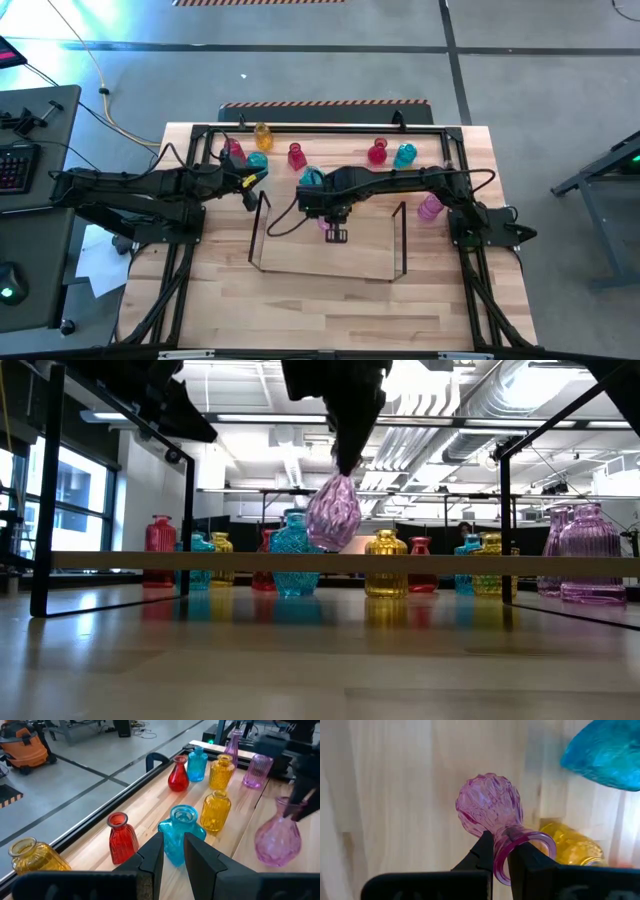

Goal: Sort vases onto shelf
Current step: Put the top violet vase on the shelf

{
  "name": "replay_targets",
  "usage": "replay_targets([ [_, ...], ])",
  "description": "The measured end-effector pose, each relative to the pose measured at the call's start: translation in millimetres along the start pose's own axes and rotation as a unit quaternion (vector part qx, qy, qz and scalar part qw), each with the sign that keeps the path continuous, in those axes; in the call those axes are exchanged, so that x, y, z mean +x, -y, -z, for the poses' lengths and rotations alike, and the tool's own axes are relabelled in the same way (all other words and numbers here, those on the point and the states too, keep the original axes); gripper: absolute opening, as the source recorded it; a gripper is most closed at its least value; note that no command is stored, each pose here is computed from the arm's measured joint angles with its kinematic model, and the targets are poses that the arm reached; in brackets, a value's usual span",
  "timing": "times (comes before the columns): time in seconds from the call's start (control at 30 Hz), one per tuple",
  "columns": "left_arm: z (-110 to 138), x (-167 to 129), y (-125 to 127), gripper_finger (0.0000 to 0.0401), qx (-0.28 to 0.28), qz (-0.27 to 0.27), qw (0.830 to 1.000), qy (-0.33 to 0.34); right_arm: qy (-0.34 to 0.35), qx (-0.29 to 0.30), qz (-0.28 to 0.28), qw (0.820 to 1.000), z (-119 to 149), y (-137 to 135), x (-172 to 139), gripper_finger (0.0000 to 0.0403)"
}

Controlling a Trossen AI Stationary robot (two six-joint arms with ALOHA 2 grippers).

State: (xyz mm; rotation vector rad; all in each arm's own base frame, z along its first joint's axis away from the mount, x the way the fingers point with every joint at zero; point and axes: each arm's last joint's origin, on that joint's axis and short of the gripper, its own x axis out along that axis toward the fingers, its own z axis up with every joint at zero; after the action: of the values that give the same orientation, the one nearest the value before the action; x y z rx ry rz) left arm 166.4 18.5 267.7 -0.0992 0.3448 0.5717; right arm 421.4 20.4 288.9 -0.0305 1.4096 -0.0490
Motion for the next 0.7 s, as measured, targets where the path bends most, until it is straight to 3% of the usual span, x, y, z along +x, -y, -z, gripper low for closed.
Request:
replay_targets([
  [0.47,0,0,0,0.0067,-0.001,0.004,1.0,0.0,-0.029,0.004,-0.003,1.0,-1,-1,13,0.0003],
  [0.7,0,0,0,0.0067,-0.001,0.004,1.0,0.001,-0.019,0.001,-0.006,1.0,-3,-3,14,0.0048],
])
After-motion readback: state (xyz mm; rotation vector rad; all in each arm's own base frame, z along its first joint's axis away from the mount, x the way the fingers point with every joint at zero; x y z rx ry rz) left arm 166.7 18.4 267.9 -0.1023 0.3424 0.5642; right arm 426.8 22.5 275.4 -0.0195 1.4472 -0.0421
